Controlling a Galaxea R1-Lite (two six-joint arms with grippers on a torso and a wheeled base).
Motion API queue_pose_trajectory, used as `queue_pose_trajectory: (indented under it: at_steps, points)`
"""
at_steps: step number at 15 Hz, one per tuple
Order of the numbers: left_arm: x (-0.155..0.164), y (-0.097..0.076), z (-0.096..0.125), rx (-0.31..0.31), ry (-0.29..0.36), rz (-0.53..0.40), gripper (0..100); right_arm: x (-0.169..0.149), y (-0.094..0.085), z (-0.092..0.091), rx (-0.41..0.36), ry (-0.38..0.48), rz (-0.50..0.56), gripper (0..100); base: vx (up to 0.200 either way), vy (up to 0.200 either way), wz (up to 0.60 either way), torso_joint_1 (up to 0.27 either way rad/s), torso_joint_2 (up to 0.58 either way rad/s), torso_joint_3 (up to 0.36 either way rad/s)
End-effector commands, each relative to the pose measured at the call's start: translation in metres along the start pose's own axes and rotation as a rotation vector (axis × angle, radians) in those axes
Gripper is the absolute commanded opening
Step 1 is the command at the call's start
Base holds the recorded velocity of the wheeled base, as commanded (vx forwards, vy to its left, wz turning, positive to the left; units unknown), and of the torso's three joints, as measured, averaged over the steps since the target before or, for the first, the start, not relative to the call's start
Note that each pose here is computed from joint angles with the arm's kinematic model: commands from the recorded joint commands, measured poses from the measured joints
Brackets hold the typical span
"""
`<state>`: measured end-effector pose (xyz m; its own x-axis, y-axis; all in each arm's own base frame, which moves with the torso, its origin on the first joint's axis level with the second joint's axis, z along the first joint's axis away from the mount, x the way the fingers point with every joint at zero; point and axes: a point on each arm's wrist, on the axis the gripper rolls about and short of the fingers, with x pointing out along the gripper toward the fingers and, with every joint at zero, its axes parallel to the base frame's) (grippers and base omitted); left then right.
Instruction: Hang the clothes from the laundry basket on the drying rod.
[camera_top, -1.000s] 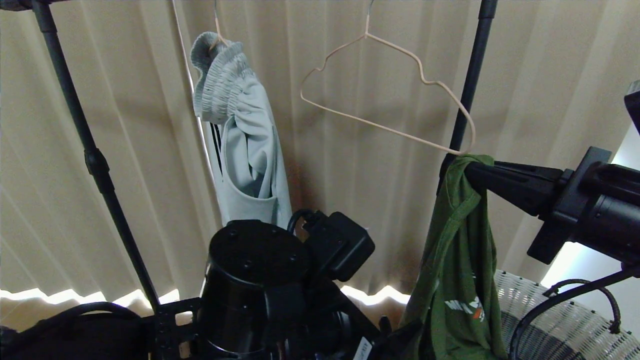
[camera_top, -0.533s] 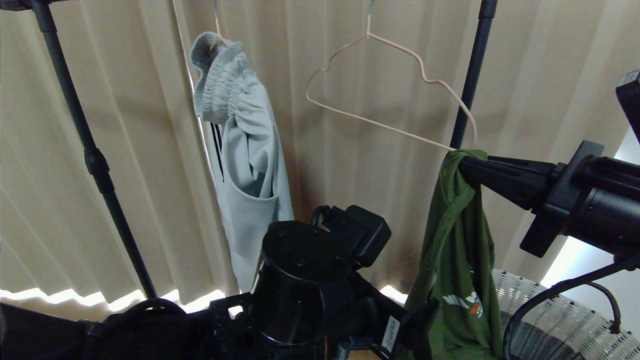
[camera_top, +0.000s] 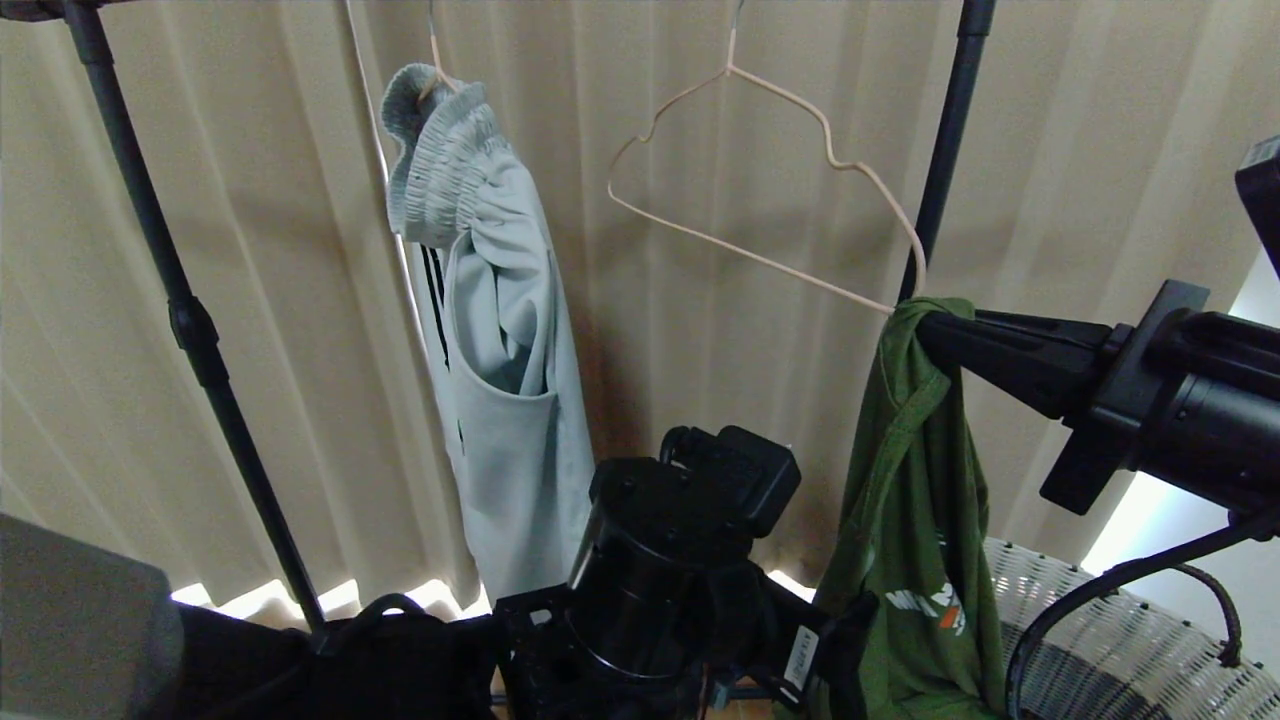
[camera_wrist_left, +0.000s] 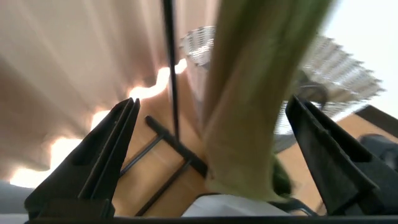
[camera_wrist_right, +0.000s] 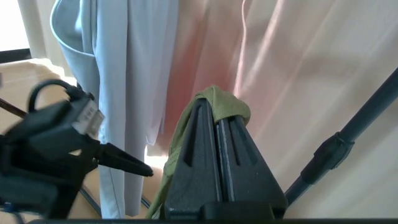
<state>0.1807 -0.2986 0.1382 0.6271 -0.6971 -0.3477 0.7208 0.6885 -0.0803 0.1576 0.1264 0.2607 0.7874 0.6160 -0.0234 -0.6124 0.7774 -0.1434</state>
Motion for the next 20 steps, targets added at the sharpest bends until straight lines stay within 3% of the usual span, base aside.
queue_pose_trajectory:
  at_steps: [1,7,14,20]
  points:
    - [0.010,0.001,-0.007,0.003,0.020,0.020,100,-0.001,0.000,0.001,0.001,-0.004,0.001,0,0.000,0.000,0.00,0.000,0.00,0.000]
    - [0.021,0.003,-0.008,0.003,0.022,0.063,100,-0.001,-0.001,0.004,0.020,-0.016,-0.002,0,0.000,0.000,0.00,0.000,0.00,0.000]
    - [-0.001,0.017,-0.010,-0.006,0.026,0.138,100,0.000,-0.002,0.007,0.021,-0.024,-0.011,0,0.000,0.000,0.00,0.000,0.00,0.000]
    - [-0.014,0.021,-0.016,-0.021,0.005,0.139,100,0.002,-0.002,0.010,0.021,-0.033,-0.009,0,0.000,0.000,0.00,0.000,0.00,0.000]
